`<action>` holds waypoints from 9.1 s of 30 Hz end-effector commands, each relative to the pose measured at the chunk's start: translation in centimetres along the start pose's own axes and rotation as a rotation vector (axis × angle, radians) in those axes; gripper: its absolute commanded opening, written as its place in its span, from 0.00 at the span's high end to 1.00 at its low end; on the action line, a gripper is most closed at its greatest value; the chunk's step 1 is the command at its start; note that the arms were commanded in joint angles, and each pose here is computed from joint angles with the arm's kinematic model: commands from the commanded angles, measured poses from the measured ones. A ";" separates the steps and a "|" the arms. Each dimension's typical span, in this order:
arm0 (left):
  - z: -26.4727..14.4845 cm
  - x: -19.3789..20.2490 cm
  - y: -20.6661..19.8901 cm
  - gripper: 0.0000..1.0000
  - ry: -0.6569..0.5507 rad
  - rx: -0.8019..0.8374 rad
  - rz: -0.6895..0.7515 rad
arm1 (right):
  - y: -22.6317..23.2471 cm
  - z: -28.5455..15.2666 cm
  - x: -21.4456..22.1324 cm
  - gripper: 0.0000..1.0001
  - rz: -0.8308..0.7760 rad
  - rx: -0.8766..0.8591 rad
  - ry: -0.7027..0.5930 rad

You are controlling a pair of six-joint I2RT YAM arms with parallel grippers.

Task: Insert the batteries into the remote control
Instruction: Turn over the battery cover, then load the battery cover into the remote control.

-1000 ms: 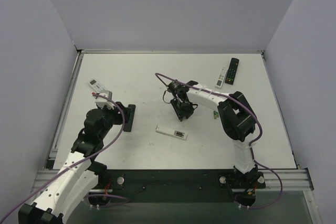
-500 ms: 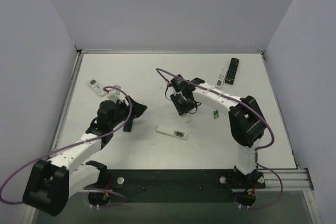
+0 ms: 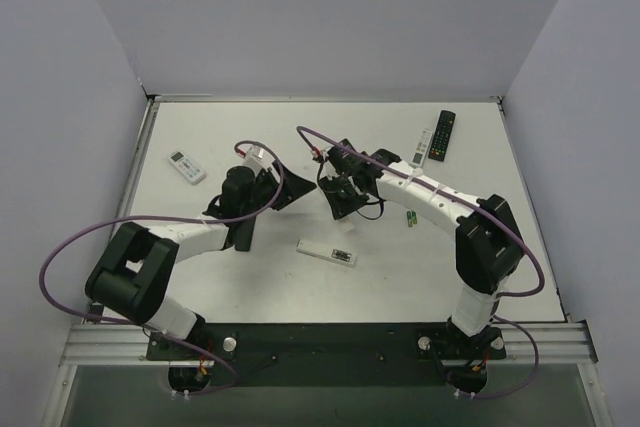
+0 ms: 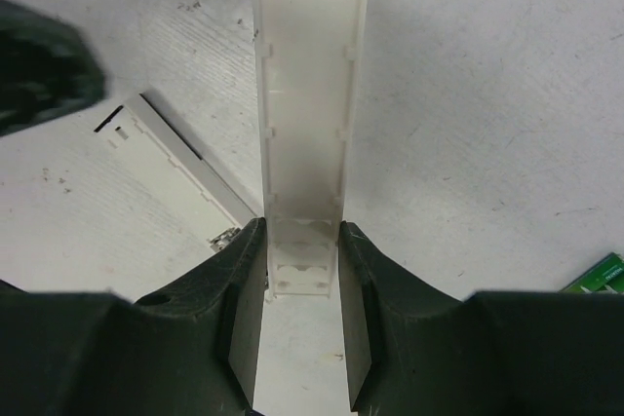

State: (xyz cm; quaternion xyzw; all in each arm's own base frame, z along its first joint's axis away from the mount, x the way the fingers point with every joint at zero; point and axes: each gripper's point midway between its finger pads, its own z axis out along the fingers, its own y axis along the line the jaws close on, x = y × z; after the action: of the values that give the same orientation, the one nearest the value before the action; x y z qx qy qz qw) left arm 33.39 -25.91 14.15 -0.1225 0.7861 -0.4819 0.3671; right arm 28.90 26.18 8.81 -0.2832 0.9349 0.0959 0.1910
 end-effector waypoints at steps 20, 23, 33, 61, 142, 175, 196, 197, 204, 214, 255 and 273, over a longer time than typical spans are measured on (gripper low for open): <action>3.3 1.9 -5.4 0.94 0.054 0.295 -0.091 | 2.0 -3.9 -0.9 0.81 0.025 -0.080 -0.112; 2.4 1.8 -6.1 1.00 0.034 0.349 -0.052 | 1.9 -5.1 -1.1 0.61 0.030 -0.104 -0.144; -2.7 0.5 -12.6 1.00 -0.016 0.672 0.137 | 3.4 -11.4 -2.4 0.49 0.022 -0.418 -0.413; -6.0 -1.6 -16.5 0.40 -0.095 0.648 0.255 | 4.1 -13.9 -2.1 1.00 -0.109 -0.442 -0.573; -10.3 -1.8 -15.9 1.00 0.041 0.417 0.154 | 7.2 -16.5 -2.7 0.30 -0.567 -0.146 -0.569; -10.8 -0.9 -14.8 0.93 0.073 0.371 0.181 | 8.9 -15.1 -5.4 0.88 -0.662 -0.131 -0.530; -19.3 -8.9 0.7 0.27 -0.442 -0.413 0.462 | 7.5 -3.2 5.3 0.88 -0.718 -0.176 0.007; -19.9 -9.3 1.1 0.26 -0.466 -0.441 0.489 | 7.5 -2.8 5.4 0.88 -0.721 -0.174 0.018; -21.6 -9.8 3.4 0.26 -0.497 -0.560 0.593 | 7.3 0.2 6.6 0.87 -0.706 -0.164 0.101; -20.9 -9.3 4.6 0.26 -0.489 -0.560 0.610 | 6.3 3.3 6.9 0.86 -0.676 -0.096 0.137; -20.4 -8.9 4.7 0.26 -0.467 -0.541 0.612 | 6.2 1.6 5.3 0.83 -0.706 -0.106 0.102; -20.2 -8.9 4.7 0.26 -0.462 -0.535 0.614 | 5.5 3.9 7.0 0.82 -0.773 -0.146 0.176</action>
State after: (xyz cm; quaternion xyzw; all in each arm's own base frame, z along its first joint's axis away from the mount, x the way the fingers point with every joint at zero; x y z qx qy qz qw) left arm 25.68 -5.03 18.01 -0.0817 0.7984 -0.0828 0.5908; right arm 22.06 29.10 3.31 -0.6269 0.7658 0.0561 0.1319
